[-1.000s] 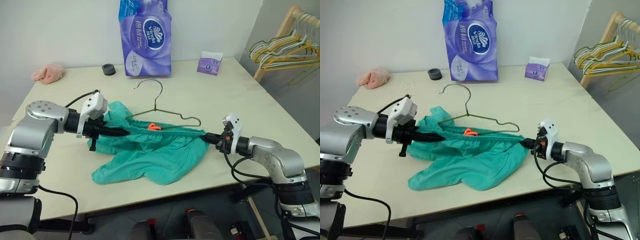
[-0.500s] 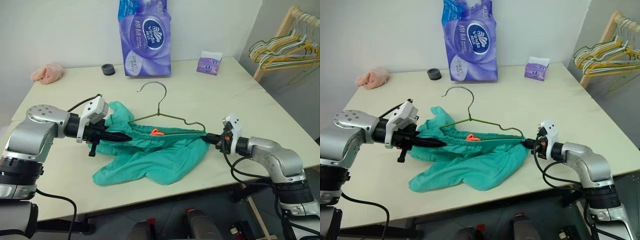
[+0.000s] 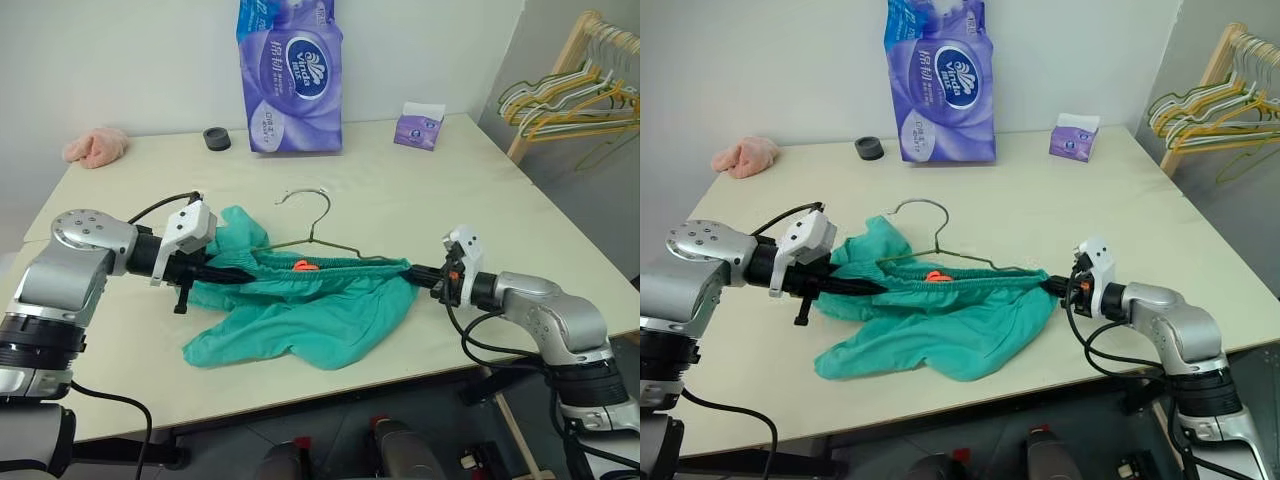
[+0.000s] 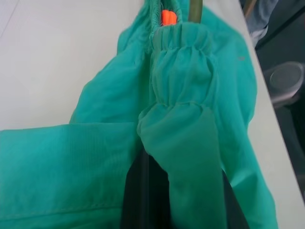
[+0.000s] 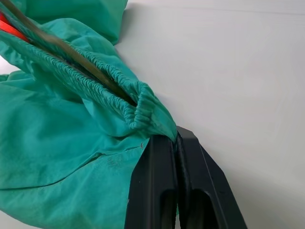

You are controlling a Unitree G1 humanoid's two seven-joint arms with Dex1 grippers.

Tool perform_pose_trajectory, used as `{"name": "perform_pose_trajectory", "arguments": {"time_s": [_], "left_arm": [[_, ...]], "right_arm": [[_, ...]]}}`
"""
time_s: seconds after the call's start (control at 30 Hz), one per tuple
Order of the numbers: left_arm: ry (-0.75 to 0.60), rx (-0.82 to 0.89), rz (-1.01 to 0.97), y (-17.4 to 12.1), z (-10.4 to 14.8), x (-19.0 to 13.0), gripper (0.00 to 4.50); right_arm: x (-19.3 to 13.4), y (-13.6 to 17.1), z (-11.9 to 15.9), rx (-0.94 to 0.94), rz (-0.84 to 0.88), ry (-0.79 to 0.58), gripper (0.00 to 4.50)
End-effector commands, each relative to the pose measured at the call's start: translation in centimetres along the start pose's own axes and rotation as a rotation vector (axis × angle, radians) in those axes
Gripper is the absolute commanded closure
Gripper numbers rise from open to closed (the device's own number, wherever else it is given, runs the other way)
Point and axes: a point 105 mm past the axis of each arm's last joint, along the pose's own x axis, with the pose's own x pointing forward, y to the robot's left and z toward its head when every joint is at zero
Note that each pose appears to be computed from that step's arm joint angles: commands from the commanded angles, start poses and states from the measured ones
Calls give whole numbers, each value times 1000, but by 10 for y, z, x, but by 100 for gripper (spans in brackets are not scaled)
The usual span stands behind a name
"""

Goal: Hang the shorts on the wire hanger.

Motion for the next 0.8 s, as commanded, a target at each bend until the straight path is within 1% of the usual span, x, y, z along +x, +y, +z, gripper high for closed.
{"name": "perform_pose_trajectory", "arguments": {"time_s": [0.03,0.1,0.2,0.3,0.43,0.53,0.6,0.63,0.77,0.8], "left_arm": [[92,35,53,6,-11,-12,450],[107,60,58,7,-13,-10,450],[59,71,63,10,-5,-2,450],[36,78,49,9,0,6,450],[26,82,59,11,1,10,450],[25,82,64,11,0,10,450],[24,81,66,11,0,10,450],[22,81,66,11,0,10,450],[16,81,63,11,1,11,450],[14,81,63,11,2,11,450]], "right_arm": [[-13,-5,14,-96,-43,-4,447],[-13,1,19,-178,-19,15,447],[-7,14,29,-260,27,13,447],[0,24,39,-281,60,-8,447],[4,29,43,-307,81,-20,447],[4,31,39,-351,91,-5,392],[5,33,33,-387,100,17,329],[7,31,31,-404,80,23,288],[20,31,23,-496,54,51,159],[22,32,22,-508,59,57,159]]}}
